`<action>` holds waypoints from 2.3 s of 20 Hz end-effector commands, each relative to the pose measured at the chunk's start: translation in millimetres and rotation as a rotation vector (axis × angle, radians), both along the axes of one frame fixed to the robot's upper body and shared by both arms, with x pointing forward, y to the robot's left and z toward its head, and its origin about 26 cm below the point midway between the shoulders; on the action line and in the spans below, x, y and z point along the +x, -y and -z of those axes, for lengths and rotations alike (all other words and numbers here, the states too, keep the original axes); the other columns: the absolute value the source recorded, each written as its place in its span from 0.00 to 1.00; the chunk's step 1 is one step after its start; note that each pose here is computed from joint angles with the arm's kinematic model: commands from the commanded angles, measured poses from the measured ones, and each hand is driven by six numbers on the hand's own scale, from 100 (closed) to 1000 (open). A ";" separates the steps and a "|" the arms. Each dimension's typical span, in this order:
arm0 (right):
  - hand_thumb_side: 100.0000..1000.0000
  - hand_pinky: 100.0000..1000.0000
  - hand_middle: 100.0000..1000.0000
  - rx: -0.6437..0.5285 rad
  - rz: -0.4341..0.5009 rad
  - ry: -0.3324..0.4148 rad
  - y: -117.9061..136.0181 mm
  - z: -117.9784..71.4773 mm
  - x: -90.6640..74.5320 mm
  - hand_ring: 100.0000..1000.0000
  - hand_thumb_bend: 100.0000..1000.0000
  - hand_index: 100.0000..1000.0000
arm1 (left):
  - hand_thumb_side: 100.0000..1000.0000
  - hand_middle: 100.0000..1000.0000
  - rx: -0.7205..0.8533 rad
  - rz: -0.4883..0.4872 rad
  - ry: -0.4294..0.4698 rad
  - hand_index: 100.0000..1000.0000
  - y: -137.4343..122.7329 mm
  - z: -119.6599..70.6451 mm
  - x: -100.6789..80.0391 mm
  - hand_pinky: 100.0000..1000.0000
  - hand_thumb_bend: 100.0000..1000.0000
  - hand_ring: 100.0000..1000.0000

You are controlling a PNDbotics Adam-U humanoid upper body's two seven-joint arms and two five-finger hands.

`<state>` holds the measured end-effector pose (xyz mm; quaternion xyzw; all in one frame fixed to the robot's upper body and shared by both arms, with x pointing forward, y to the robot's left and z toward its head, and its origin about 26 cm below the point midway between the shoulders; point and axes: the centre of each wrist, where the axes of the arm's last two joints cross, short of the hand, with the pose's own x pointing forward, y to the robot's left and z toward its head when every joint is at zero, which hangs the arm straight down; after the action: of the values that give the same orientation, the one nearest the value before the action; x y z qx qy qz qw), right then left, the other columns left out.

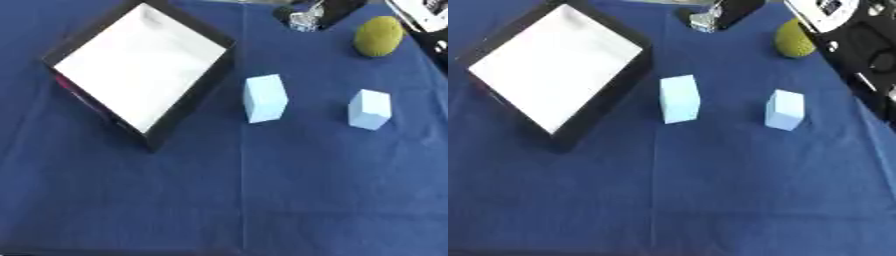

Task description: Pick up objects on the table and place them in the box.

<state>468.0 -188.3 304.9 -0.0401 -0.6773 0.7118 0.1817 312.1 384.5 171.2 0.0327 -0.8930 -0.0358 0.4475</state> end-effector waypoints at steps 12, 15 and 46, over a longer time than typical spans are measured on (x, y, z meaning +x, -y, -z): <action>0.40 1.00 0.78 -0.279 -0.315 0.098 -18.9 -12.7 -32.5 0.88 0.00 0.89 | 0.59 0.75 0.052 0.012 0.000 0.75 -4.9 -8.8 -1.2 0.52 0.00 0.74; 0.44 1.00 0.78 -0.298 -0.323 0.091 -23.0 -10.1 -38.8 0.88 0.08 0.90 | 0.60 0.75 0.055 0.013 -0.006 0.74 -5.4 -7.8 -1.4 0.52 0.00 0.74; 0.68 1.00 0.79 -0.282 -0.105 -0.021 26.5 54.1 -13.4 0.92 0.39 0.93 | 0.60 0.72 0.076 0.032 -0.090 0.72 -4.4 6.7 -3.6 0.51 0.00 0.73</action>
<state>452.9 -209.8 237.2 -0.0349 -0.6194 0.7456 0.2433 309.1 386.2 155.4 0.0266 -0.8683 -0.0639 0.4911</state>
